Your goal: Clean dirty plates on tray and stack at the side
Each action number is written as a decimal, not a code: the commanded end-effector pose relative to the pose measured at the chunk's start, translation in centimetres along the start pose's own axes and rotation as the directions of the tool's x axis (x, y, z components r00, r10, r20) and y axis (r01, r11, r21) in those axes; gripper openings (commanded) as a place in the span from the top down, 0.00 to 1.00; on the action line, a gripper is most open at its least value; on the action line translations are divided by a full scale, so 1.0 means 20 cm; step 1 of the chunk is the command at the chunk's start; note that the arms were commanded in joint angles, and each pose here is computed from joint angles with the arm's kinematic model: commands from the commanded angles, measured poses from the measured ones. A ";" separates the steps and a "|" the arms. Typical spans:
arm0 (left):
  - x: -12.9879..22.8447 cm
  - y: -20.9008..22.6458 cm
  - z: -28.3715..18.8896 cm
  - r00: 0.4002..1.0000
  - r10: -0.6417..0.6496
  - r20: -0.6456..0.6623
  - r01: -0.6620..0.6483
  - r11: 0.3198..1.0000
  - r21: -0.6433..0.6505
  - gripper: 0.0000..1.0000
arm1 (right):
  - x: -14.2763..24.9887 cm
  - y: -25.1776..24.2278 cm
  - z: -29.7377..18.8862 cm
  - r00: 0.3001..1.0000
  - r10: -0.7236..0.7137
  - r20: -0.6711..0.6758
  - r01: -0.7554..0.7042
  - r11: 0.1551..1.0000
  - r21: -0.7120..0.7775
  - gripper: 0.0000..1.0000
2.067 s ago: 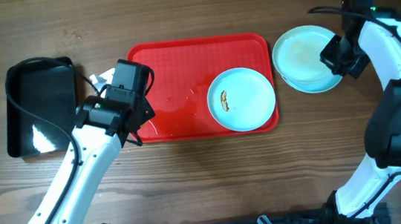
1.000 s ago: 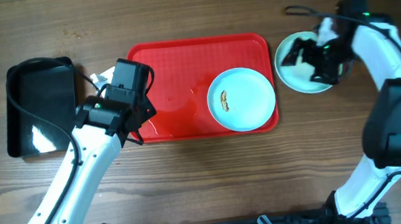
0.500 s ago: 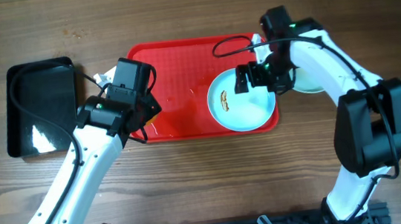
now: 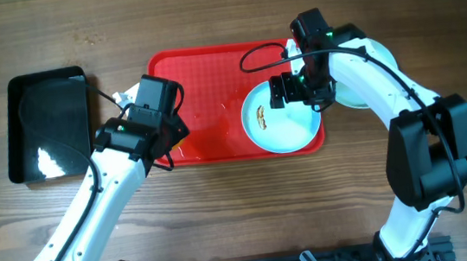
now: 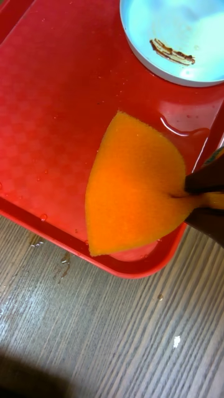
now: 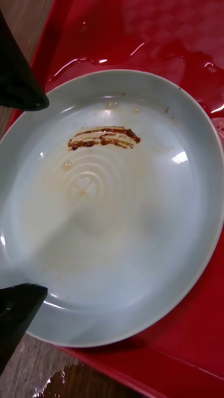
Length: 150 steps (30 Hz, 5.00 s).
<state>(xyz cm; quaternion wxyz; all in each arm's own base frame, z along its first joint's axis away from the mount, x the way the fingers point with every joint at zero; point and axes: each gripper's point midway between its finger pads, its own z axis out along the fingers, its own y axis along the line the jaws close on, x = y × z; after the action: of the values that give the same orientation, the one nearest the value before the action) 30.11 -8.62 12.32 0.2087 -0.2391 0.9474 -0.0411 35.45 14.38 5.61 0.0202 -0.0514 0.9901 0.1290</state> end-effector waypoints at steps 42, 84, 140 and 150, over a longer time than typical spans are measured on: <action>0.03 -0.03 0.01 1.000 -0.002 -0.025 0.003 1.000 0.026 0.96 | 0.14 -0.21 0.12 0.989 0.147 -0.021 -0.140 0.970 0.200 0.68; 0.01 -0.29 0.09 0.990 0.135 -0.030 -0.125 0.963 0.239 0.96 | 0.00 0.28 0.29 0.991 0.050 0.127 -0.032 0.989 -0.145 0.96; 0.04 -0.46 0.33 0.977 0.209 -0.035 -0.189 0.935 0.300 0.96 | -0.06 0.18 0.48 0.983 0.170 0.063 -0.171 0.985 0.011 0.96; 0.07 -0.45 0.47 0.975 0.216 -0.056 -0.194 0.944 0.267 0.96 | -0.09 0.24 0.48 0.985 0.162 0.065 -0.158 0.986 -0.060 0.96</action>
<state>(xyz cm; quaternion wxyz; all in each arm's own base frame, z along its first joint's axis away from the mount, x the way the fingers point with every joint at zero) 36.74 -17.03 6.41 0.2076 -0.1110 0.9575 -0.1670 37.66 22.02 0.22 0.0703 0.0230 0.9830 0.1679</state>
